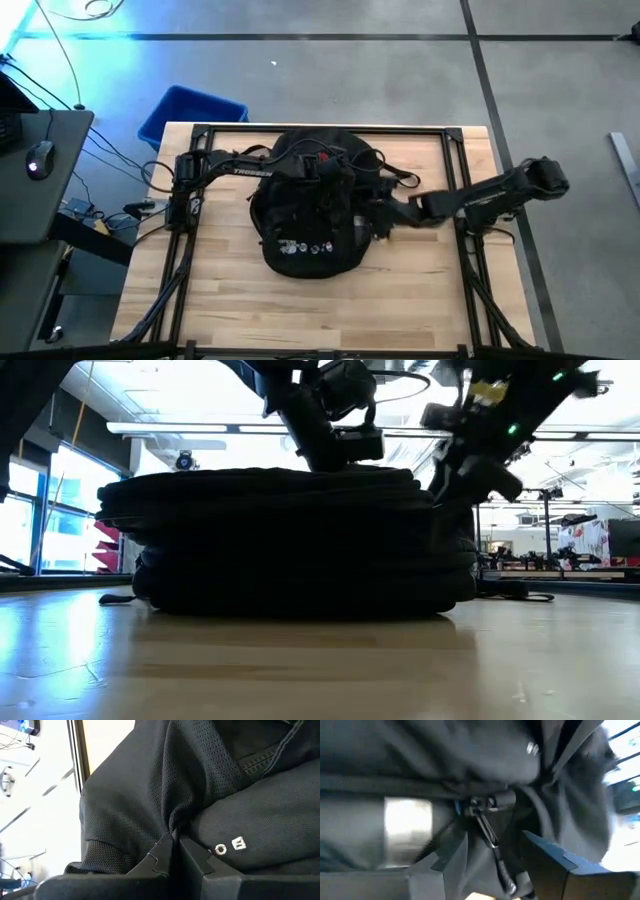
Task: Unpack backpack
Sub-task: Close the black backpack
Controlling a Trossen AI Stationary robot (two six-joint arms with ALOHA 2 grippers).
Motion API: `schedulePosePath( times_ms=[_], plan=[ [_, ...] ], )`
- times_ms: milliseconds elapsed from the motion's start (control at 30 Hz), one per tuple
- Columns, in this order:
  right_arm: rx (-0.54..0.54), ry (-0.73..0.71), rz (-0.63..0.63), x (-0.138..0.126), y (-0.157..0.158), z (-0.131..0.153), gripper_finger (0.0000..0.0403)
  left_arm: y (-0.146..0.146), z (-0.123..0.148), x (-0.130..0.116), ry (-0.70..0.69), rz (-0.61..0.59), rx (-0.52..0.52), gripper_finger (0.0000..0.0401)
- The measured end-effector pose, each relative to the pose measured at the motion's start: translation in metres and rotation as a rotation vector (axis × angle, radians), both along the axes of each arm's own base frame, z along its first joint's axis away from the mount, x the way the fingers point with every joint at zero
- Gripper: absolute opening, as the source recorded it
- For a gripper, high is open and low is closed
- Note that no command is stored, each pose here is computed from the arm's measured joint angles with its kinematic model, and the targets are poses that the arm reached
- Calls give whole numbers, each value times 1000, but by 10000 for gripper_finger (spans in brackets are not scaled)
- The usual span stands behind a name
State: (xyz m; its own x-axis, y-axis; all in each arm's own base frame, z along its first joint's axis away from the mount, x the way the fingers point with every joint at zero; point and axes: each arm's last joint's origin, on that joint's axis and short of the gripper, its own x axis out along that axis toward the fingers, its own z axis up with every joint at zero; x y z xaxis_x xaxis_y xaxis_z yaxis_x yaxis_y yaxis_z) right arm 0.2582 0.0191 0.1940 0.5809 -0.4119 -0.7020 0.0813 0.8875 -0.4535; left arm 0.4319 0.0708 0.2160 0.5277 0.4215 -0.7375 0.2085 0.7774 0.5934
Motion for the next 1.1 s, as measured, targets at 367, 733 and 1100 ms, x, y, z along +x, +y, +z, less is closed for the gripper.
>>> schedulePosePath(
  times_ms=[367,733,1100],
  plan=[
    [109,25,23,14,-28,-15,73,0,1,0,-5,20,17,0],
    [128,34,-1,10,10,-14,2,50,-18,-22,-15,309,111,0],
    [279,-48,113,-3,94,-8,1,97,-37,-46,-82,590,158,0]
  ],
)
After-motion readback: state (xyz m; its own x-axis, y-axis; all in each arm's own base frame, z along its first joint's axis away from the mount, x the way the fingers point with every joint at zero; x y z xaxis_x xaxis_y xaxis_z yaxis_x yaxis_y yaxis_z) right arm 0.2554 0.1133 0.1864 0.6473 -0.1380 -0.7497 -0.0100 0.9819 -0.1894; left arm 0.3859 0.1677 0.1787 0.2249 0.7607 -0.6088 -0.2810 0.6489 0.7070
